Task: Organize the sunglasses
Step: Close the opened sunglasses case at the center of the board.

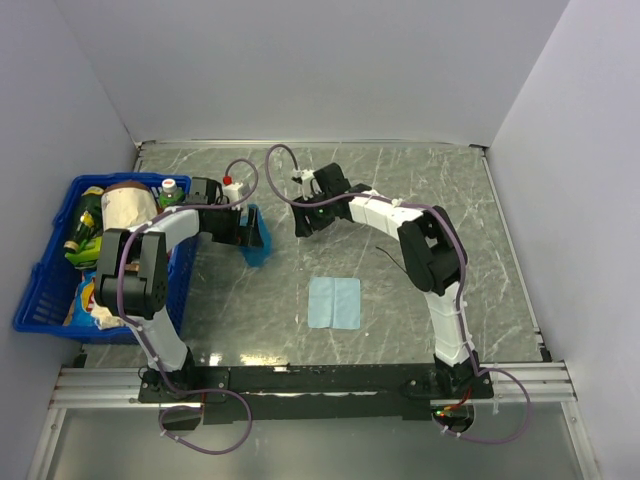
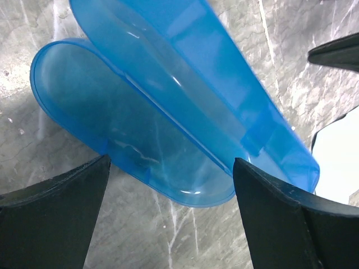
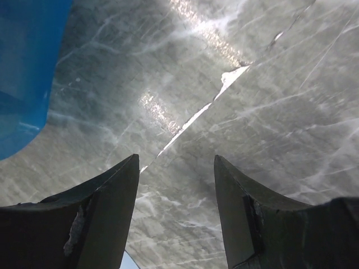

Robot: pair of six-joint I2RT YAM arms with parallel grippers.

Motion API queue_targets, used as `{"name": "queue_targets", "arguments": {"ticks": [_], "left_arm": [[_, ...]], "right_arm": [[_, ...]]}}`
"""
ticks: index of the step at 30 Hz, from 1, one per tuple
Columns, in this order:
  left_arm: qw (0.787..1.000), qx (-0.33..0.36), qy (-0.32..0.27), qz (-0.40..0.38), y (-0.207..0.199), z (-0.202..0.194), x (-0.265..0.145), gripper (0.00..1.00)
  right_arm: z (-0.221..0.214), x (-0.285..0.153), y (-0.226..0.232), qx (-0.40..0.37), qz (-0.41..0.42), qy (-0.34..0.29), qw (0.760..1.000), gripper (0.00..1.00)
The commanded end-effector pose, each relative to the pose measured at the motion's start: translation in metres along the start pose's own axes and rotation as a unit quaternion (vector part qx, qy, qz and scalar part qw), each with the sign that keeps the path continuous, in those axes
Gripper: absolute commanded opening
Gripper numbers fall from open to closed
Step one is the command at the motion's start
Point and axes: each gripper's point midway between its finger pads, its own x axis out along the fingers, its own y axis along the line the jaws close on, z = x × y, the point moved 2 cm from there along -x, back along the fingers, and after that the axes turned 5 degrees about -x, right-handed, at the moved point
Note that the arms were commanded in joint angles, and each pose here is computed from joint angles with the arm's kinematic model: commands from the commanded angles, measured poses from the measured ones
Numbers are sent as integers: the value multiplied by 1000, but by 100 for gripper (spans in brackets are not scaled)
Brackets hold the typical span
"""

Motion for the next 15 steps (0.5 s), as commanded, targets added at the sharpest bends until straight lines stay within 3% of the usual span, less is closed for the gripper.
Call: {"name": "queue_targets", "arguments": {"ticks": [1, 15], "left_arm": [[1000, -20, -9, 8, 13, 1, -3, 97], [997, 20, -48, -56, -18, 14, -27, 96]], "right_arm": [[17, 3, 16, 10, 23, -13, 1000, 63], [31, 5, 23, -4, 23, -18, 1000, 63]]}}
